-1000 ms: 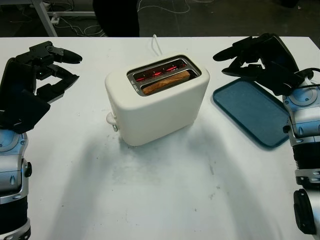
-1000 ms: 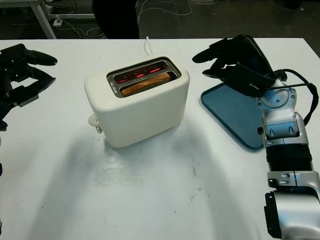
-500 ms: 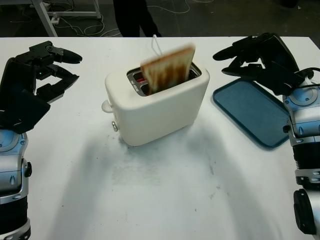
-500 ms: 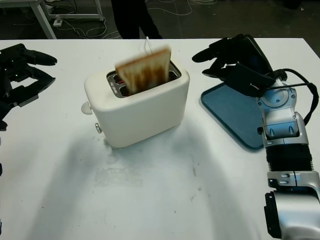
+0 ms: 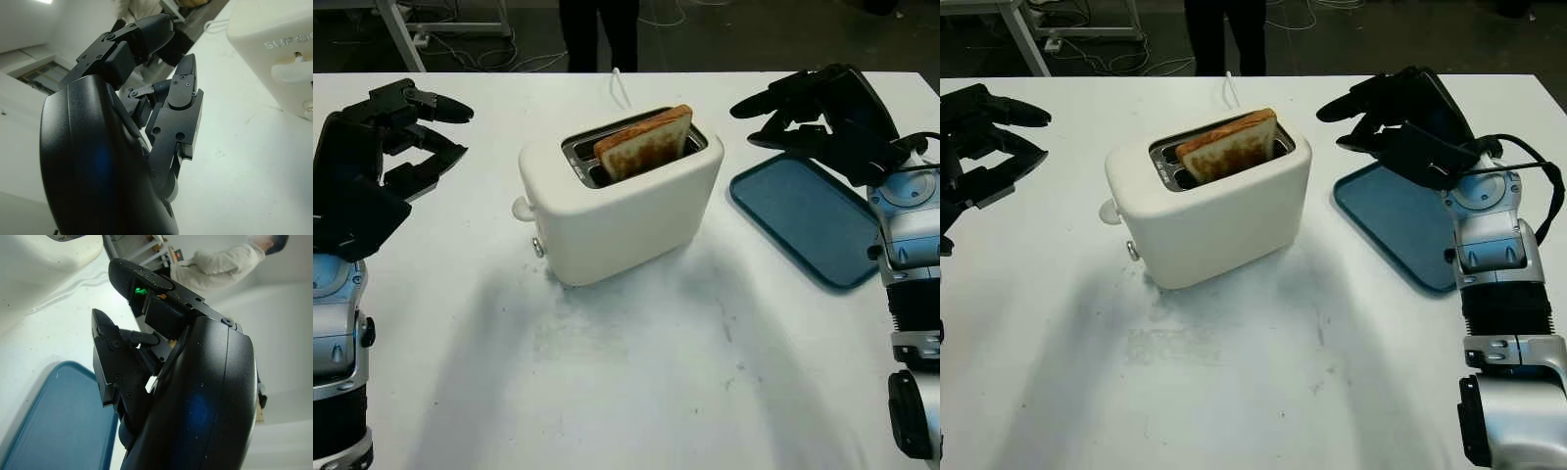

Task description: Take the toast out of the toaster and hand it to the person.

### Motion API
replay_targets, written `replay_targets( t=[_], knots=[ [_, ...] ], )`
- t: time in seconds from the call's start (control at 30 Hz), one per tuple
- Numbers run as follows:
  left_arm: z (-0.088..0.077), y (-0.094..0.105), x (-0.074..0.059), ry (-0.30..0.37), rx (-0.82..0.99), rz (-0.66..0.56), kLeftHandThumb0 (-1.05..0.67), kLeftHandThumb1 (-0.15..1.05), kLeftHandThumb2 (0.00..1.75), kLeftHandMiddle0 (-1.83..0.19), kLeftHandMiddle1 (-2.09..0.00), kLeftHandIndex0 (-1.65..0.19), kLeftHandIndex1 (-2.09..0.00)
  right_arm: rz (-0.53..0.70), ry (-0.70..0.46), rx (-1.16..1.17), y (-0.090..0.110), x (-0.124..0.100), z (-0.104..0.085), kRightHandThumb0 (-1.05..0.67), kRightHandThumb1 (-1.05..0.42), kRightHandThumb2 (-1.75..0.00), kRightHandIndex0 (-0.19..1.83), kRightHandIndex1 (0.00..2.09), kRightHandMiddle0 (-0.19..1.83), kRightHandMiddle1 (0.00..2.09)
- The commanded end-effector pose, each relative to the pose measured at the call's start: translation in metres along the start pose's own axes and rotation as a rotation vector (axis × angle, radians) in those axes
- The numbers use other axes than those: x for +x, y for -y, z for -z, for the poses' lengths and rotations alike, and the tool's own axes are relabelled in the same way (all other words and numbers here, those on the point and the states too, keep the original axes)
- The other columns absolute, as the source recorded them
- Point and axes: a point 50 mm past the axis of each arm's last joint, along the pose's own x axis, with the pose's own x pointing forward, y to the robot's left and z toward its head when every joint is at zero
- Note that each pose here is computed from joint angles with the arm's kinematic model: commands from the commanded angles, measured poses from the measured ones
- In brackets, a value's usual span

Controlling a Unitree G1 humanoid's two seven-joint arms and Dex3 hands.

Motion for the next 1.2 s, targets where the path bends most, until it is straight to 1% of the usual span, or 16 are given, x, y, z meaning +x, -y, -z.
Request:
replay_targets(
  t=[0.0, 0.13, 0.17, 0.27, 0.37, 0.43, 0.53, 0.67, 0.7, 0.73, 0.8, 0.87, 0.93, 1.0, 1.13, 1.17],
  knots=[
    [-0.001, -0.001, -0.001, 0.001, 0.006, -0.010, -0.05, 0.92, 0.11, -0.59, -1.19, -0.63, -0.82, 0.024, 0.060, -0.011, 0.013, 0.006, -0.014, 0.05, -0.79, 0.00, 0.89, 0.98, 1.18, 0.00],
    [-0.001, 0.000, -0.001, -0.005, 0.003, -0.014, -0.06, 0.92, 0.10, -0.58, -1.18, -0.62, -0.82, 0.080, 0.160, -0.031, 0.029, 0.016, -0.037, 0.05, -0.69, 0.00, 0.90, 0.93, 1.19, 0.01],
    [-0.001, 0.000, -0.001, -0.004, 0.005, -0.014, -0.06, 0.92, 0.10, -0.58, -1.18, -0.63, -0.82, 0.093, 0.182, -0.039, 0.034, 0.018, -0.043, 0.02, -0.64, 0.00, 0.91, 0.85, 1.17, 0.01],
    [-0.001, 0.000, -0.001, 0.006, 0.011, -0.014, -0.07, 0.91, 0.10, -0.60, -1.19, -0.63, -0.82, 0.109, 0.245, 0.017, 0.046, 0.027, -0.063, 0.09, -0.59, -0.01, 0.86, 0.75, 1.08, 0.00],
    [-0.001, -0.001, -0.002, -0.007, 0.010, -0.015, -0.09, 0.92, 0.10, -0.59, -1.18, -0.63, -0.82, 0.107, 0.297, -0.020, 0.051, 0.033, -0.084, 0.01, -0.50, -0.01, 0.79, 0.71, 1.05, 0.00],
    [-0.001, -0.001, -0.002, -0.011, 0.002, -0.018, -0.09, 0.92, 0.09, -0.59, -1.18, -0.63, -0.81, 0.087, 0.327, -0.042, 0.052, 0.037, -0.096, -0.10, -0.46, -0.01, 0.80, 0.71, 1.07, 0.01],
    [-0.001, -0.001, -0.003, -0.007, 0.014, -0.016, -0.07, 0.92, 0.10, -0.59, -1.17, -0.63, -0.80, 0.047, 0.374, -0.118, 0.049, 0.042, -0.113, -0.13, -0.42, 0.00, 0.81, 0.71, 1.08, 0.02],
    [-0.001, -0.001, -0.002, -0.004, 0.024, -0.015, -0.08, 0.92, 0.09, -0.60, -1.16, -0.63, -0.80, -0.012, 0.445, -0.243, 0.037, 0.050, -0.125, -0.25, -0.39, 0.00, 0.90, 0.73, 1.12, 0.04],
    [-0.001, -0.001, -0.002, -0.006, 0.017, -0.015, -0.08, 0.92, 0.09, -0.60, -1.16, -0.63, -0.79, -0.018, 0.451, -0.311, 0.033, 0.052, -0.127, -0.35, -0.39, 0.00, 0.96, 0.70, 1.14, 0.05],
    [-0.001, -0.001, -0.002, -0.007, 0.015, -0.015, -0.08, 0.92, 0.09, -0.60, -1.16, -0.63, -0.79, -0.027, 0.455, -0.361, 0.030, 0.054, -0.129, -0.56, -0.43, -0.01, 1.08, 0.56, 1.17, 0.05],
    [-0.001, -0.001, -0.002, -0.008, 0.013, -0.014, -0.08, 0.92, 0.09, -0.60, -1.16, -0.64, -0.79, -0.086, 0.461, -0.432, 0.021, 0.059, -0.131, -0.69, -0.49, -0.02, 1.20, 0.38, 1.20, 0.04],
    [-0.001, -0.001, -0.002, -0.003, 0.014, -0.013, -0.07, 0.92, 0.08, -0.61, -1.16, -0.64, -0.79, -0.127, 0.463, -0.489, 0.013, 0.063, -0.132, -0.81, -0.58, -0.03, 1.26, 0.29, 1.20, 0.03],
    [-0.001, 0.000, -0.002, -0.004, 0.005, -0.018, -0.08, 0.92, 0.08, -0.61, -1.15, -0.65, -0.79, -0.155, 0.469, -0.569, 0.006, 0.066, -0.133, -0.94, -0.68, -0.04, 1.28, 0.26, 1.19, 0.02],
    [-0.001, 0.000, -0.002, -0.002, 0.001, -0.019, -0.08, 0.92, 0.08, -0.61, -1.15, -0.65, -0.78, -0.174, 0.486, -0.628, -0.001, 0.069, -0.133, -1.01, -0.73, -0.04, 1.30, 0.26, 1.18, 0.01],
    [0.000, 0.001, -0.002, -0.001, -0.006, -0.017, -0.08, 0.92, 0.09, -0.61, -1.15, -0.64, -0.78, -0.198, 0.525, -0.695, -0.013, 0.071, -0.133, -1.05, -0.80, -0.01, 1.12, 0.31, 1.13, 0.00],
    [0.000, 0.001, -0.002, 0.001, -0.006, -0.016, -0.07, 0.92, 0.09, -0.61, -1.16, -0.64, -0.78, -0.198, 0.537, -0.714, -0.016, 0.072, -0.133, -1.05, -0.82, -0.01, 1.06, 0.43, 1.13, 0.01]
  ],
)
